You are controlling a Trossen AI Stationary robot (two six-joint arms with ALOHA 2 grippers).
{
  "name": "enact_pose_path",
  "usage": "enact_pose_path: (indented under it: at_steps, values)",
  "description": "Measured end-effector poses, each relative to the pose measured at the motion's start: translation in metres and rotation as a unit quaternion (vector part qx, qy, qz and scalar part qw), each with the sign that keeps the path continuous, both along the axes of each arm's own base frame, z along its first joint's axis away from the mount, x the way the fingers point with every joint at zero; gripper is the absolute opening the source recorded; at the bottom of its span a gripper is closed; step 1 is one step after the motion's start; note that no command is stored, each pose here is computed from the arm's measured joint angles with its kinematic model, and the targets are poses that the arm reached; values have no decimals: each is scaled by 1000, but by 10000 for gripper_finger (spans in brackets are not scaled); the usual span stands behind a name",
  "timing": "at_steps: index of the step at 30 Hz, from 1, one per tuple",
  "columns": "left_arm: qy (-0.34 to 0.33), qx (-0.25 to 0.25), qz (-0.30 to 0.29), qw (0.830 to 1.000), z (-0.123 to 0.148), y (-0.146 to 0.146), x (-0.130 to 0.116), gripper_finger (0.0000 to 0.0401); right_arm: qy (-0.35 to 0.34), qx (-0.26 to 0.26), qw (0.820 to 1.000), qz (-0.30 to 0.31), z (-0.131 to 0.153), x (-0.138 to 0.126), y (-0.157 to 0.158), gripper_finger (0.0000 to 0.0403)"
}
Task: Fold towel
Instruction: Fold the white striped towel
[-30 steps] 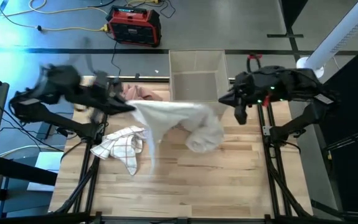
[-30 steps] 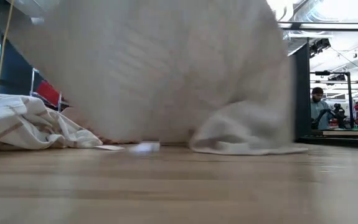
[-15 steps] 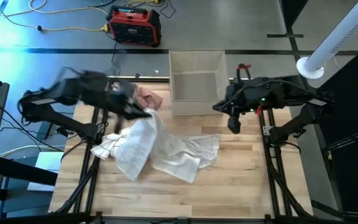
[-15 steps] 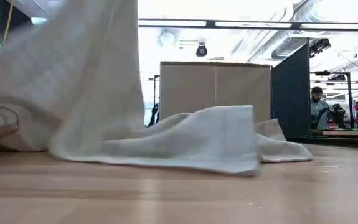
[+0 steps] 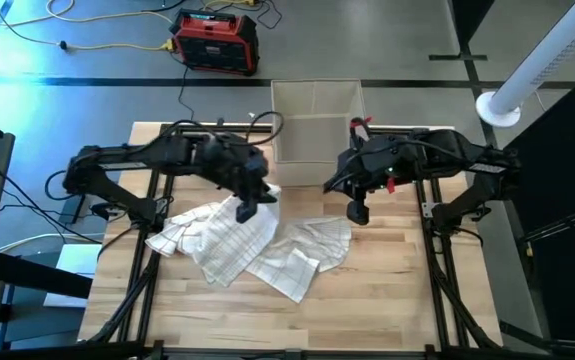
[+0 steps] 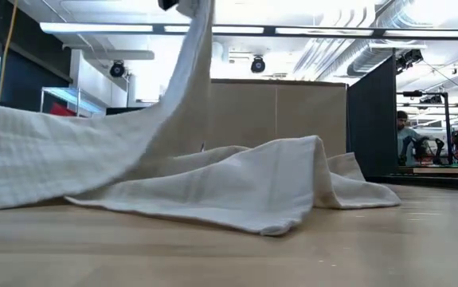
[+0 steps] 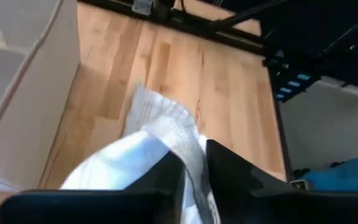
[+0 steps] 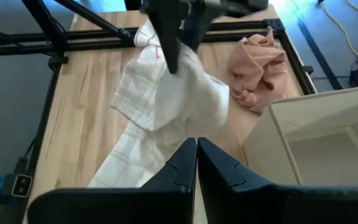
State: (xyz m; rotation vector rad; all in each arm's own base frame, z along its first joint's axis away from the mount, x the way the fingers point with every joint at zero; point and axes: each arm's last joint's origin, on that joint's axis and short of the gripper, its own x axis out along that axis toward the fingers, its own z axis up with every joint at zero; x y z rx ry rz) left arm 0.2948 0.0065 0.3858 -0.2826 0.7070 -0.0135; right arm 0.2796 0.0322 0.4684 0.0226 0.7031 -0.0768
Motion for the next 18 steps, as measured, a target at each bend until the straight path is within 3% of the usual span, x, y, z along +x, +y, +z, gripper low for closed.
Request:
enact_pose_path:
  at_steps: [5, 10, 13, 18]
  values:
    - [40, -2, 5, 999, -11, 3, 2, 148, 9, -5, 1000, -8, -1, -3, -1, 1]
    - [111, -28, -24, 993, -13, -8, -17, 205, 35, -12, 999, -6, -4, -7, -2, 1]
    - [179, -40, -39, 982, -15, -33, -38, 209, 53, -30, 998, -13, -7, -9, -3, 1]
    - [238, -4, -27, 971, -27, -86, -52, 191, 80, -84, 993, 4, -9, -12, -10, 1]
